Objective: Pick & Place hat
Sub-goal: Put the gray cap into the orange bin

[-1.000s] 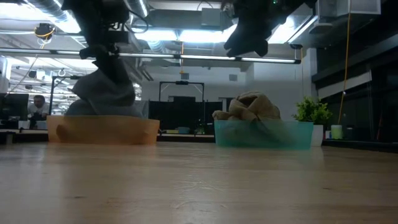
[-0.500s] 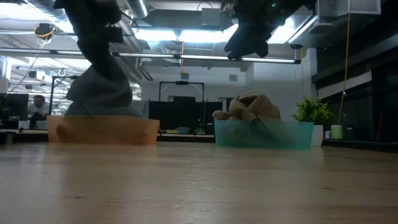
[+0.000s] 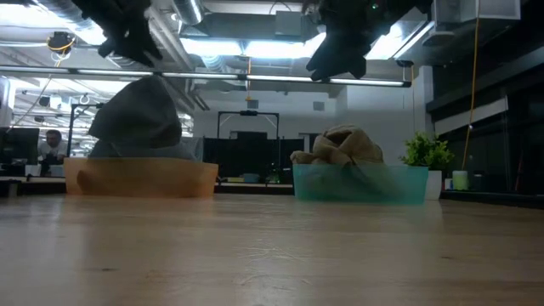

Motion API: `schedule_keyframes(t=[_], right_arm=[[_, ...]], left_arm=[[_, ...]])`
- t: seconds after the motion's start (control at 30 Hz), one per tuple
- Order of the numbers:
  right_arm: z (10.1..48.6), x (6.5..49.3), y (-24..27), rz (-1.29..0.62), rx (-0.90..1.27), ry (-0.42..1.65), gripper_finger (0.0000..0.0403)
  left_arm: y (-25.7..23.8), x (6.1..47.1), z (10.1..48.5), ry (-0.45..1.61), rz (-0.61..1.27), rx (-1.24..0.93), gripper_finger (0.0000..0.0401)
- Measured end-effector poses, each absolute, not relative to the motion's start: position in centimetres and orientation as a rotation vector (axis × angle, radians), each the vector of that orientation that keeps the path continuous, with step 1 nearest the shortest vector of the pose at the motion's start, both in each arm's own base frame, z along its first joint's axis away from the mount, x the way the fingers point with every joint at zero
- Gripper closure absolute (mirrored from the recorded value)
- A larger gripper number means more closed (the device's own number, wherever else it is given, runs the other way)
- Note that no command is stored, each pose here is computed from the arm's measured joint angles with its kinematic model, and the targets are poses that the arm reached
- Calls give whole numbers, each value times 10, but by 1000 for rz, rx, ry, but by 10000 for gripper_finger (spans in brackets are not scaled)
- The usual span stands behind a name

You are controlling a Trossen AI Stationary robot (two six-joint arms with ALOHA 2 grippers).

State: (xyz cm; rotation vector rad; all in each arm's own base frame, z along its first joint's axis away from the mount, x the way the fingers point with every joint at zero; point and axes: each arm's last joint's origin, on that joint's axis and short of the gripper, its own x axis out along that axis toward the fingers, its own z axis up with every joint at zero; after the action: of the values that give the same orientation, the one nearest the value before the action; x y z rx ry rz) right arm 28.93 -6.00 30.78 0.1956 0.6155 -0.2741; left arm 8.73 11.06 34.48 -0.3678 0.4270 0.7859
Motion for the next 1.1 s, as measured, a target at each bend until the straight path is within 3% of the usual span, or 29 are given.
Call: schedule_keyframes(t=[0.23, 0.5, 0.77, 1.1], right_arm=[[307, 289, -60, -274, 196, 622, 238], [307, 289, -60, -274, 196, 620, 238], [307, 289, -60, -276, 199, 620, 238], [304, 291, -60, -277, 202, 634, 238]], left_arm=[[104, 97, 352, 283, 653, -549, 252], [116, 134, 328, 457, 650, -654, 390], [136, 131, 303, 702, 970, -571, 399], [167, 132, 261, 797, 979, -653, 399]])
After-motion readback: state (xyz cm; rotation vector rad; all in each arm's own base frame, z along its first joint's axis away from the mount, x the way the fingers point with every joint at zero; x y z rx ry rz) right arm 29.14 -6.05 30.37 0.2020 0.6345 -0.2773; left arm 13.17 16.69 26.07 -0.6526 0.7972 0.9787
